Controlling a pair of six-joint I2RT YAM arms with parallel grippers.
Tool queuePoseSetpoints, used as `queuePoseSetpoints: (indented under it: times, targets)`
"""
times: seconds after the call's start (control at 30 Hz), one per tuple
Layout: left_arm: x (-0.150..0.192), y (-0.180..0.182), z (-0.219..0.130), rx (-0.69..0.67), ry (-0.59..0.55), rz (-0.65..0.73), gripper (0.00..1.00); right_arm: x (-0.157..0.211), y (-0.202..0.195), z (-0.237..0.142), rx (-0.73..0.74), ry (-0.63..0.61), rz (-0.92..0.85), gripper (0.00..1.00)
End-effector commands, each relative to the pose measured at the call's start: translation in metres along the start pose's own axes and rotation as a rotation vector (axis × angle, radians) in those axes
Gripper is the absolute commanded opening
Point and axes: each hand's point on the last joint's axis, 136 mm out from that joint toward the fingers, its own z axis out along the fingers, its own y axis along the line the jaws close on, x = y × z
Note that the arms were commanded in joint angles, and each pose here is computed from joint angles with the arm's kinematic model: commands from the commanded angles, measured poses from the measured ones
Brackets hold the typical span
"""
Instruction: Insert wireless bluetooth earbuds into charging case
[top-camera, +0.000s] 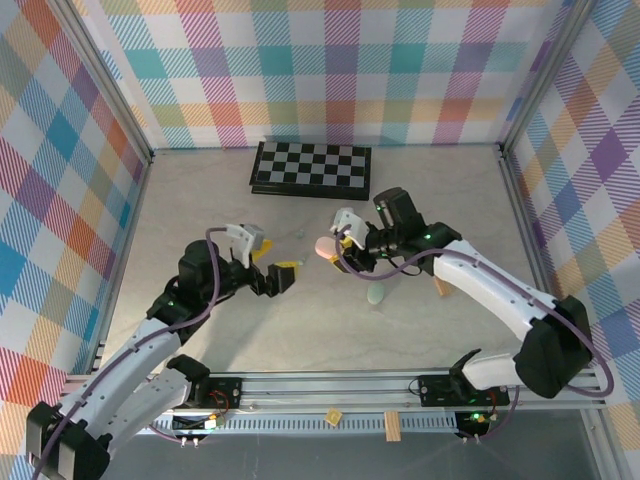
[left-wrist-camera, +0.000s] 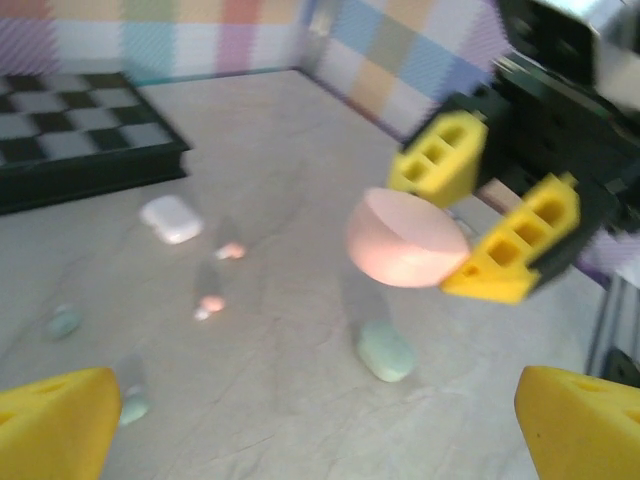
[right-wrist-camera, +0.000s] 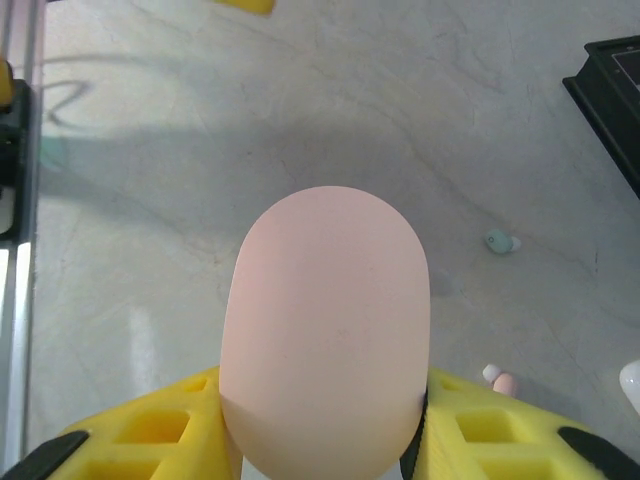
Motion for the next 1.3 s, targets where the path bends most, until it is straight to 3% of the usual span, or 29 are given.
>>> queuePoseSetpoints:
  times: [0.0,0.23,0.47,0.63,0.77,1.27]
  targets:
    - [-0.019,-0.035,0.005,0.142,-0.068,0.192,1.0,-0.01,0.023,-0.024,-0.094,-0.009,-0.013,0.39]
    - [-0.019,-0.072,0.013,0.335,-0.077,0.322,0.96,-0.029,0.058,-0.052,-0.232,-0.061,-0.047,0.38]
    - [-0.021,-0.101,0.019,0.472,-0.059,0.35,0.73,-0.045,0.077,-0.067,-0.329,-0.136,-0.07,0.37]
    - [-0.027,-0.112,0.017,0.52,-0.095,0.354,0.7,-0.047,0.083,-0.068,-0.373,-0.141,-0.067,0.37]
    - [-0.031,-0.118,0.014,0.546,-0.111,0.348,0.63,-0.045,0.083,-0.066,-0.381,-0.135,-0.065,0.37]
    - [-0.03,-0.131,0.019,0.613,-0.083,0.333,0.46,-0.041,0.085,-0.064,-0.399,-0.132,-0.059,0.36]
